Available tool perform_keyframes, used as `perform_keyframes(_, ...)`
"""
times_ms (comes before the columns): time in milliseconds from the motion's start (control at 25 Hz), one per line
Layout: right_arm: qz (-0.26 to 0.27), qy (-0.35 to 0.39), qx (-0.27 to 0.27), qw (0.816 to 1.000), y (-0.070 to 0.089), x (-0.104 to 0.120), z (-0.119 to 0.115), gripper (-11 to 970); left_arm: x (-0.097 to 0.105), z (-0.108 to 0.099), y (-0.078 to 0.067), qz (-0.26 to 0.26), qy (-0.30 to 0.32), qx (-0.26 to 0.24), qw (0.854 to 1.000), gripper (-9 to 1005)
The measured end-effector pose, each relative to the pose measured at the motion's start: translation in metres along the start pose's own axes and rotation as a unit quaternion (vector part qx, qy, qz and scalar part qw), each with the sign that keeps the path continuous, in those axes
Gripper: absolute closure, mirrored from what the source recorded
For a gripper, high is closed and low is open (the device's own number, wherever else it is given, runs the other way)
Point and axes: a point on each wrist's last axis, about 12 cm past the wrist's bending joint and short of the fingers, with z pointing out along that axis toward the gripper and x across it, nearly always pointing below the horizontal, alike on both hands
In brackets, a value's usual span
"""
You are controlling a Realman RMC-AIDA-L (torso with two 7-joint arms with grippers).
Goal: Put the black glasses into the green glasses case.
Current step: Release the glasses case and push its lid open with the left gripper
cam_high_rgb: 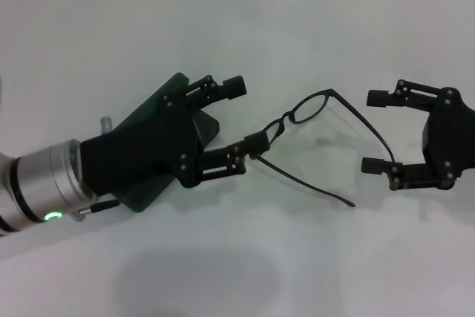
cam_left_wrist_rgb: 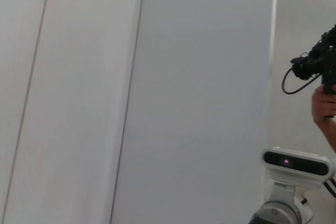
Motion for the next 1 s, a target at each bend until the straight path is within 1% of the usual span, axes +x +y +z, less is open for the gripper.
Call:
perform_keyframes(80, -0.003, 0.005, 0.004, 1.000, -0.001, 0.001, 0.000, 105, -0.001, 0.000, 0.003, -0.001, 0.001, -0.008, 1.000, 145)
perform_keyframes(120, -0.003, 0.010, 0.006, 1.000, -0.001, 0.002, 0.000, 105, -0.006, -0.003, 0.011, -0.008, 0.005, -0.025, 1.000, 146)
perform_keyframes(160, -0.002, 0.014, 0.006, 1.000, -0.001, 0.003, 0.000, 105, -0.006, -0.003, 0.011, -0.008, 0.005, -0.025, 1.000, 147)
perform_keyframes(280, -0.002, 0.023, 0.003, 1.000, -0.001, 0.005, 0.000, 105, -0.021, -0.007, 0.030, -0.039, 0.020, -0.045, 0.998, 148)
perform_keyframes(400, -0.002, 0.029, 0.002, 1.000, -0.001, 0.007, 0.000, 105, -0.039, -0.010, 0.049, -0.064, 0.062, -0.060, 0.994, 150)
perform_keyframes(480, -0.002, 0.033, 0.001, 0.999, -0.001, 0.007, 0.000, 105, -0.053, -0.013, 0.064, -0.086, 0.108, -0.088, 0.987, 151)
perform_keyframes(560, -0.001, 0.039, 0.003, 0.999, -0.002, 0.009, -0.001, 105, -0.067, -0.013, 0.074, -0.097, 0.152, -0.108, 0.978, 152)
perform_keyframes(680, -0.001, 0.050, 0.003, 0.999, -0.002, 0.011, 0.000, 105, -0.083, -0.008, 0.079, -0.097, 0.218, -0.117, 0.964, 153)
perform_keyframes(760, -0.002, 0.054, -0.001, 0.999, -0.002, 0.012, 0.002, 105, -0.087, -0.005, 0.078, -0.095, 0.265, -0.131, 0.951, 175)
perform_keyframes(800, -0.001, 0.057, -0.004, 0.998, -0.001, 0.013, 0.003, 105, -0.087, -0.004, 0.079, -0.092, 0.283, -0.141, 0.944, 195)
perform_keyframes(880, -0.001, 0.063, -0.011, 0.998, 0.001, 0.015, 0.004, 105, -0.082, -0.004, 0.079, -0.084, 0.318, -0.166, 0.930, 236)
perform_keyframes(920, 0.000, 0.065, -0.015, 0.998, 0.002, 0.016, 0.005, 105, -0.079, -0.004, 0.078, -0.083, 0.328, -0.175, 0.925, 257)
perform_keyframes(1000, 0.000, 0.069, -0.022, 0.997, 0.004, 0.017, 0.005, 105, -0.075, -0.006, 0.078, -0.082, 0.343, -0.188, 0.917, 263)
